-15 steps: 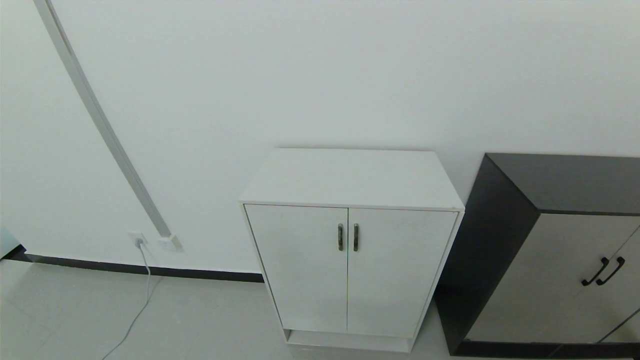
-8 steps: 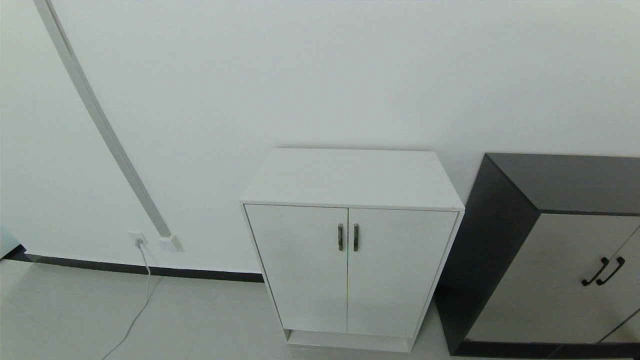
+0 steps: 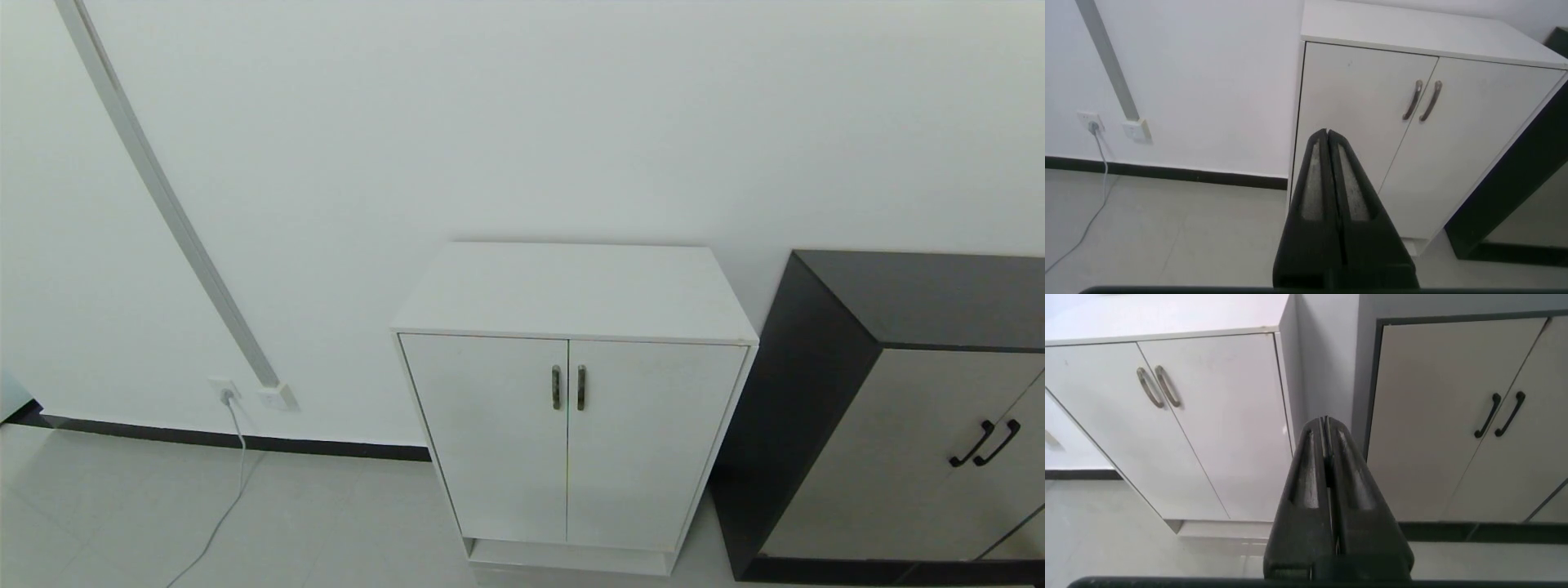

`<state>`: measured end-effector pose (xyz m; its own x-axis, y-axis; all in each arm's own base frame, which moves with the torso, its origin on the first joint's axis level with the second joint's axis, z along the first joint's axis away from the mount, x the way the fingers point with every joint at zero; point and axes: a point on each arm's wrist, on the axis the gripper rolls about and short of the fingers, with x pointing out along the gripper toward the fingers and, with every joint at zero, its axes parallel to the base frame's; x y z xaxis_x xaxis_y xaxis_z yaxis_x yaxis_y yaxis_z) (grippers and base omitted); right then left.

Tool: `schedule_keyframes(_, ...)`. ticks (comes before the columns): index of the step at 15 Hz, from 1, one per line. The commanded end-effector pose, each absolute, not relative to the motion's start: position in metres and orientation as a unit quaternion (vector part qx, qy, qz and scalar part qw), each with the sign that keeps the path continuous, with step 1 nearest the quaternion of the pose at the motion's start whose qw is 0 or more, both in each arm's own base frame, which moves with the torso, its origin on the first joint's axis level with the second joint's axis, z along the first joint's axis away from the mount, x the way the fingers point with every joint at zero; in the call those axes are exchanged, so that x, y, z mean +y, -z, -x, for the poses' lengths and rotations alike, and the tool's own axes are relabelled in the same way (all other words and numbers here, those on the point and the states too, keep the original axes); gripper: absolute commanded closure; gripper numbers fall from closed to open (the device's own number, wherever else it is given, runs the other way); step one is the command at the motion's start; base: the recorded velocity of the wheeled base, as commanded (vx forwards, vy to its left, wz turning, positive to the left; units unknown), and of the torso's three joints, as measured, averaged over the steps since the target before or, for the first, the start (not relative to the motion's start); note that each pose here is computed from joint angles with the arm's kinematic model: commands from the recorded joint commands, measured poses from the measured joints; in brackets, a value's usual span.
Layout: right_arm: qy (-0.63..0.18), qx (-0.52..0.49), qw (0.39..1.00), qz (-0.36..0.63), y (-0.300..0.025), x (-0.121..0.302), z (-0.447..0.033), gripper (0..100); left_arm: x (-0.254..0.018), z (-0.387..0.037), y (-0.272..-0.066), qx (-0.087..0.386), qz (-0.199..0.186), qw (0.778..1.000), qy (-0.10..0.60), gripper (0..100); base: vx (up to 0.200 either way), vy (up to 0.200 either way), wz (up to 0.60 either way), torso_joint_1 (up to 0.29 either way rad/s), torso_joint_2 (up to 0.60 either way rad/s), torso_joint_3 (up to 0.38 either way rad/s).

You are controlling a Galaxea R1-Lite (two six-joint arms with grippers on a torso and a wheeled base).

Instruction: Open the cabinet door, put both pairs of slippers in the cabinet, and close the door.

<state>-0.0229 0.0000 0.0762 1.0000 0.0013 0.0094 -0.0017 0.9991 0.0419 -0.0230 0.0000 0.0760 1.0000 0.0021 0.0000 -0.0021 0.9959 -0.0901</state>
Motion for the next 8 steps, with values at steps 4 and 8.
schedule_keyframes(4, -0.002, -0.004, 1.000, -0.020, -0.0763, 0.0000, 0.0228, 100, 0.0000, 0.0230, -0.0760, 0.000, 0.045, 0.999, -0.002, 100, 0.000, 0.000, 0.00, 0.000, 0.00, 0.000)
schedule_keyframes(8, -0.002, -0.004, 1.000, -0.016, -0.0763, 0.0000, 0.0228, 100, 0.0000, 0.0230, -0.0760, 0.000, 0.045, 0.999, -0.001, 100, 0.000, 0.000, 0.00, 0.000, 0.00, 0.000)
